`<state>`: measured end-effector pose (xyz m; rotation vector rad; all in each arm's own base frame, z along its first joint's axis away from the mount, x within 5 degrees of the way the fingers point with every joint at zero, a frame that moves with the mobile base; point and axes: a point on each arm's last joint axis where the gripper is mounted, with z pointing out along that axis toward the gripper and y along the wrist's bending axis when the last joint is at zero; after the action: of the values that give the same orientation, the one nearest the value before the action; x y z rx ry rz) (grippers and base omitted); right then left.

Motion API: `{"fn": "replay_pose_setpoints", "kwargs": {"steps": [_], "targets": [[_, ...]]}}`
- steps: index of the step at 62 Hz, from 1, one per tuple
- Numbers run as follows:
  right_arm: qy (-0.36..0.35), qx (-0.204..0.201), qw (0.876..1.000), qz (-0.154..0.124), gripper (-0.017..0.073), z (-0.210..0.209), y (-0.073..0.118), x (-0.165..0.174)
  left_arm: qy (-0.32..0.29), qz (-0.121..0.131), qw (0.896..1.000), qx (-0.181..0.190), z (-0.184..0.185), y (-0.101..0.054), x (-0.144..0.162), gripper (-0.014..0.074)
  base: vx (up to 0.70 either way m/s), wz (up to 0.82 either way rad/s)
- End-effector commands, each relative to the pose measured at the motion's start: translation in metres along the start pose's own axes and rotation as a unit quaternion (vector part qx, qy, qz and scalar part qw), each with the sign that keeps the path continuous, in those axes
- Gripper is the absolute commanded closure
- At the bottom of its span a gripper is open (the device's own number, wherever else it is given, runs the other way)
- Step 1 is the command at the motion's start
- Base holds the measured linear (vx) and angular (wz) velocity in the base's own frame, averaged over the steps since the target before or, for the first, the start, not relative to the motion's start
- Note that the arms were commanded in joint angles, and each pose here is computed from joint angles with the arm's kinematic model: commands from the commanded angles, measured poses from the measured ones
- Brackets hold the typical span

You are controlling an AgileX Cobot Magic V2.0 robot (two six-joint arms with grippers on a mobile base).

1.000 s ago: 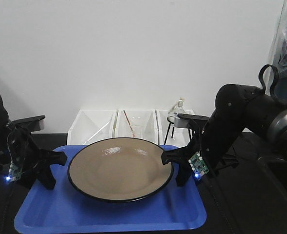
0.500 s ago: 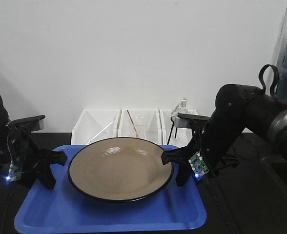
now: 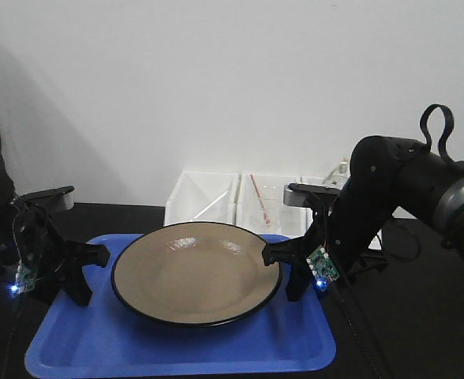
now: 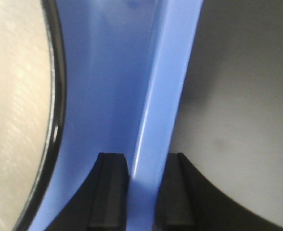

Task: Place disk in tray to left cabinet
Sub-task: 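Hold the tray with both grippers while the base backs away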

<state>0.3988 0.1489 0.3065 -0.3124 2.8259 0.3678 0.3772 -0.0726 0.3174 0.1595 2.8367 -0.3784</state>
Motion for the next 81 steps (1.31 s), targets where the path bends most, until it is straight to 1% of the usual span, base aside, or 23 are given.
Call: {"fn": "replay_pose_setpoints", "kwargs": {"steps": [1, 19, 81], "targets": [[-0.071, 0.0, 0.997, -0.019, 0.0563, -0.0421, 0.0043, -0.0037, -0.047, 0.022, 0.999, -0.001, -0.0339, -0.0087, 0.0013, 0.0594, -0.1, 0.43], [-0.071, 0.0, 0.997, -0.019, 0.0563, -0.0421, 0.0043, -0.0037, -0.047, 0.022, 0.999, -0.001, -0.0339, -0.0087, 0.0013, 0.0594, -0.14, 0.54], [-0.071, 0.0, 0.997, -0.019, 0.0563, -0.0421, 0.0043, -0.0037, -0.046, 0.022, 0.999, -0.001, -0.0339, -0.0087, 0.0014, 0.0594, -0.14, 0.64]]}}
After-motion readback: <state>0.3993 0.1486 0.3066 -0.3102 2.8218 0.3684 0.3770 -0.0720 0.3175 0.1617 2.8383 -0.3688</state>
